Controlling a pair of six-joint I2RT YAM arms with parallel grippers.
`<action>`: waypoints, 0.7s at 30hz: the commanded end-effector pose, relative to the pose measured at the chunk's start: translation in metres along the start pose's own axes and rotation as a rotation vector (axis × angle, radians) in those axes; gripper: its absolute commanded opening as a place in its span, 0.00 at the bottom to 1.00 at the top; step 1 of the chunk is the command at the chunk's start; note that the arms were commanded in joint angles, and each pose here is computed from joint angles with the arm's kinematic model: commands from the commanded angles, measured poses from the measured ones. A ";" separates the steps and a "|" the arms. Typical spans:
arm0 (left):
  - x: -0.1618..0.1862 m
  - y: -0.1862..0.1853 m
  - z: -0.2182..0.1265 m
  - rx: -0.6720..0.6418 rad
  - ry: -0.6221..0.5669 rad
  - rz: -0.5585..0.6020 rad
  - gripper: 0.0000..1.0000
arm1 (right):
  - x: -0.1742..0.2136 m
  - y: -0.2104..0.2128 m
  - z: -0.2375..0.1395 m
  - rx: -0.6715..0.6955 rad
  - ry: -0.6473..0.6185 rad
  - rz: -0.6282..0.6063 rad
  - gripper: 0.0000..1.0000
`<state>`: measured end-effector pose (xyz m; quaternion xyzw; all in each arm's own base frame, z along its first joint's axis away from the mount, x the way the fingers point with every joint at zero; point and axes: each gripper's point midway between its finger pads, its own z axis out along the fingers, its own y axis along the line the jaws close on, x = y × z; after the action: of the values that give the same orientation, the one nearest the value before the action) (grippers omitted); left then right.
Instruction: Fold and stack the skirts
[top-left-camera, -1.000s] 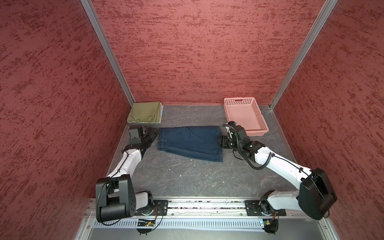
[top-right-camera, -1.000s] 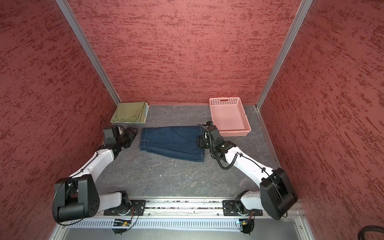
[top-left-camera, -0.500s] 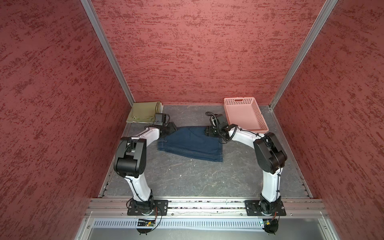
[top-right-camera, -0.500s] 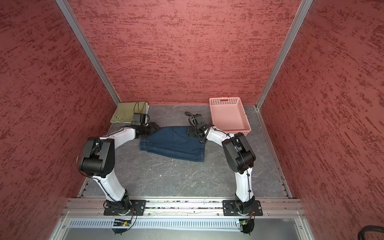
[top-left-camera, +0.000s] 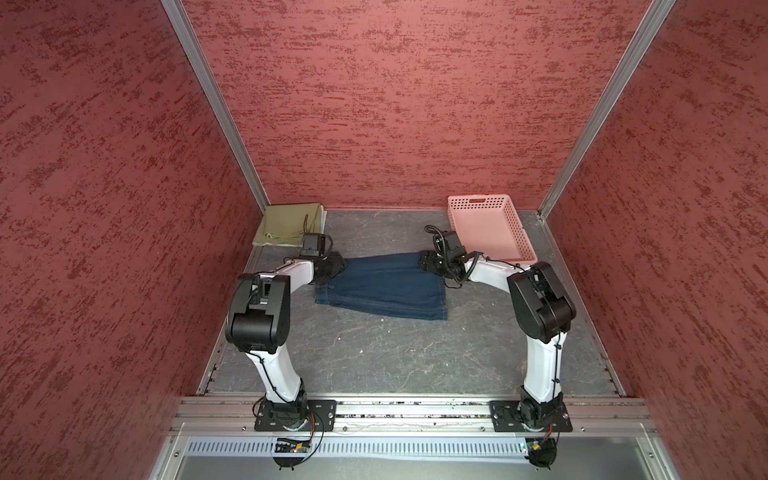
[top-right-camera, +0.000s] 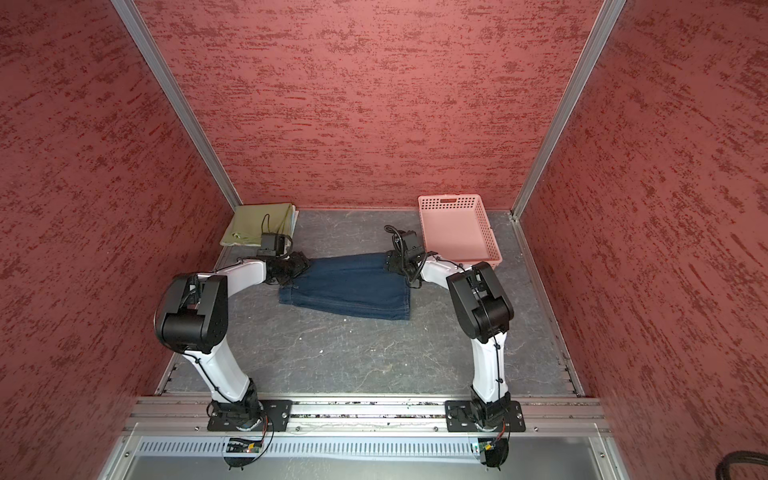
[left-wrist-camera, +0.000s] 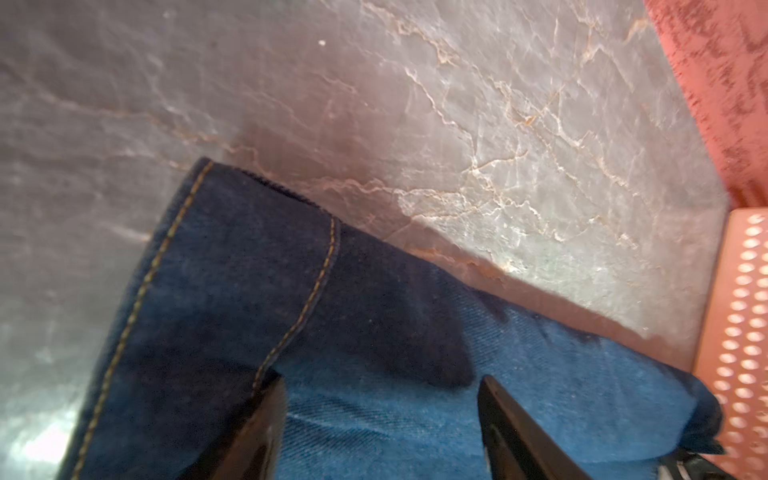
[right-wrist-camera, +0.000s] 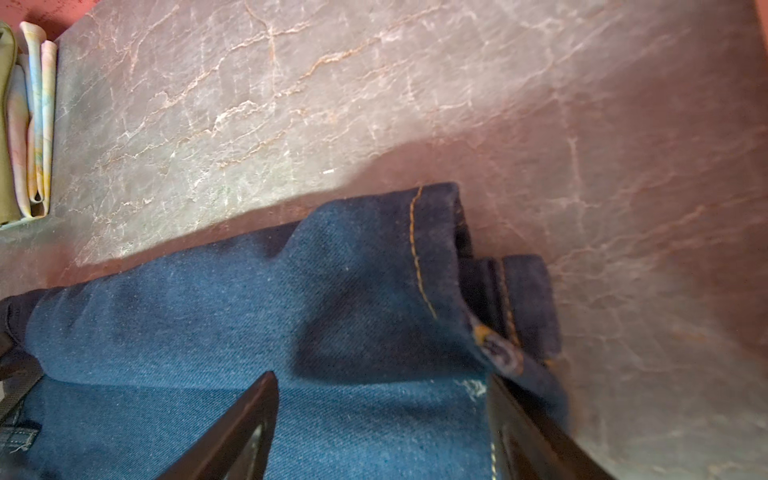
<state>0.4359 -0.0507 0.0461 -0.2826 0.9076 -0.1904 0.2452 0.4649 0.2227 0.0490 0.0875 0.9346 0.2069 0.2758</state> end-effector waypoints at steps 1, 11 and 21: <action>0.008 0.012 -0.019 -0.002 0.002 -0.048 0.81 | -0.029 -0.001 -0.027 0.032 -0.082 -0.053 0.81; 0.006 0.021 -0.073 -0.054 -0.008 0.000 0.85 | -0.021 -0.014 -0.068 0.132 -0.047 -0.127 0.83; 0.031 0.051 -0.072 -0.116 0.077 -0.039 0.84 | 0.008 -0.020 -0.045 0.101 0.054 -0.095 0.83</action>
<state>0.3617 -0.0177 0.0722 -0.3135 0.9137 -0.1613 0.2020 0.4367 0.1899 0.0811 0.0494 0.9489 0.1451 0.2758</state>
